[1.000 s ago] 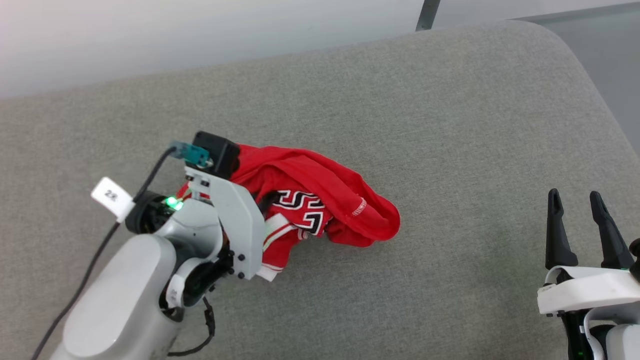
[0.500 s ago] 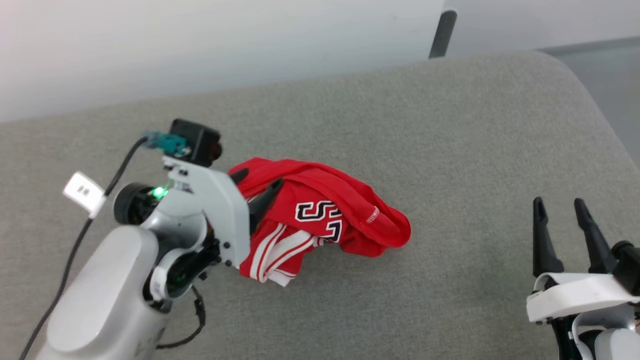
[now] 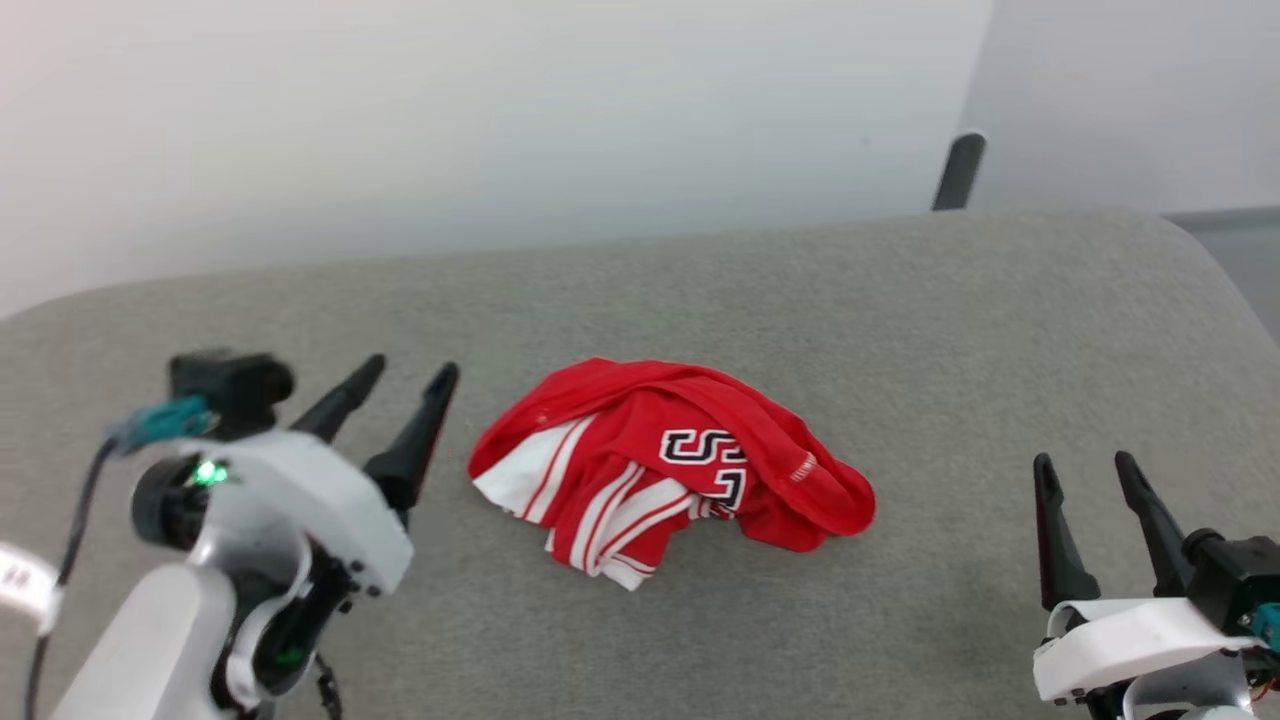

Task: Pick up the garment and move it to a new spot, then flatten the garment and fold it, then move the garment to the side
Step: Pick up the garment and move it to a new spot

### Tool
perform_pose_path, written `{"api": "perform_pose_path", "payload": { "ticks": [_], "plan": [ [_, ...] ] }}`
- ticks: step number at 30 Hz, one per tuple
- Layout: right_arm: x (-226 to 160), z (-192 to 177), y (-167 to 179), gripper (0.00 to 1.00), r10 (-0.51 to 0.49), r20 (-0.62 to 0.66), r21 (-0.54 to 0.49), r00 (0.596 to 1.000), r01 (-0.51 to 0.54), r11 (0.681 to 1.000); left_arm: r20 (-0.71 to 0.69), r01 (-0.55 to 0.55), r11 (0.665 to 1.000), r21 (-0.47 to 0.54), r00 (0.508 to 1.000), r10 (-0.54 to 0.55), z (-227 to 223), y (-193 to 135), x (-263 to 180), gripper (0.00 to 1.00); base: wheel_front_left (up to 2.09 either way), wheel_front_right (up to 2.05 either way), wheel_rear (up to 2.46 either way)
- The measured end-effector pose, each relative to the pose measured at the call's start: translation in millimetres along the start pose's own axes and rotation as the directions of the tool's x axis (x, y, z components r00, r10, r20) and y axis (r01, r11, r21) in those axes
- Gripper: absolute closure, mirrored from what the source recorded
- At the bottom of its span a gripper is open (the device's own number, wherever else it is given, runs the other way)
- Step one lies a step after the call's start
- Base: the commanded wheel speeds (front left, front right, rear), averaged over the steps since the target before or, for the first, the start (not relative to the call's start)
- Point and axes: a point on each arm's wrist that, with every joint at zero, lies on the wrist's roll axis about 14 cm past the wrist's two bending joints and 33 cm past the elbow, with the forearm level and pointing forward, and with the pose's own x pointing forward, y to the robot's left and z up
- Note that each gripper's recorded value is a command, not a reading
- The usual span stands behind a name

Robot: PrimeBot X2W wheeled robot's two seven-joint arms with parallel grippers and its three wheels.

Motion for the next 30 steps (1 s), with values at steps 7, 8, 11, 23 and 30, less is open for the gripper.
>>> {"api": "perform_pose_path", "payload": {
  "ticks": [7, 8, 11, 23, 30],
  "plan": [
    [2, 1, 19, 0.00, 0.057, 0.008, 0.003, 0.998, -0.057, 0.998, 0.169, -0.122, 0.992, -0.011, 0.978, 0.123, 12, 33, -46, 0.00, 0.00, 0.00, 0.00],
    [3, 3, 21, 0.00, 0.064, 0.015, 0.003, 0.998, -0.064, 0.998, 0.184, -0.141, 0.990, -0.004, 0.973, 0.140, 12, 38, -53, 0.00, 0.00, 0.00, 0.00],
    [3, 3, 28, 0.00, 0.085, 0.015, 0.002, 0.996, -0.085, 0.996, 0.231, -0.203, 0.979, 0.000, 0.953, 0.197, 12, 52, -74, 0.00, 0.00, 0.00, 0.00],
    [-1, 6, 44, 0.00, 0.135, 0.037, -0.014, 0.990, -0.135, 0.991, 0.347, -0.377, 0.926, 0.005, 0.869, 0.352, 1, 89, -150, 0.00, 0.00, 0.00, 0.00],
    [-3, 2, 41, 0.00, 0.132, 0.033, -0.031, 0.991, -0.131, 0.991, 0.352, -0.413, 0.911, -0.011, 0.851, 0.390, -13, 97, -168, 0.00, 0.00, 0.00, 0.00]
  ]
}}
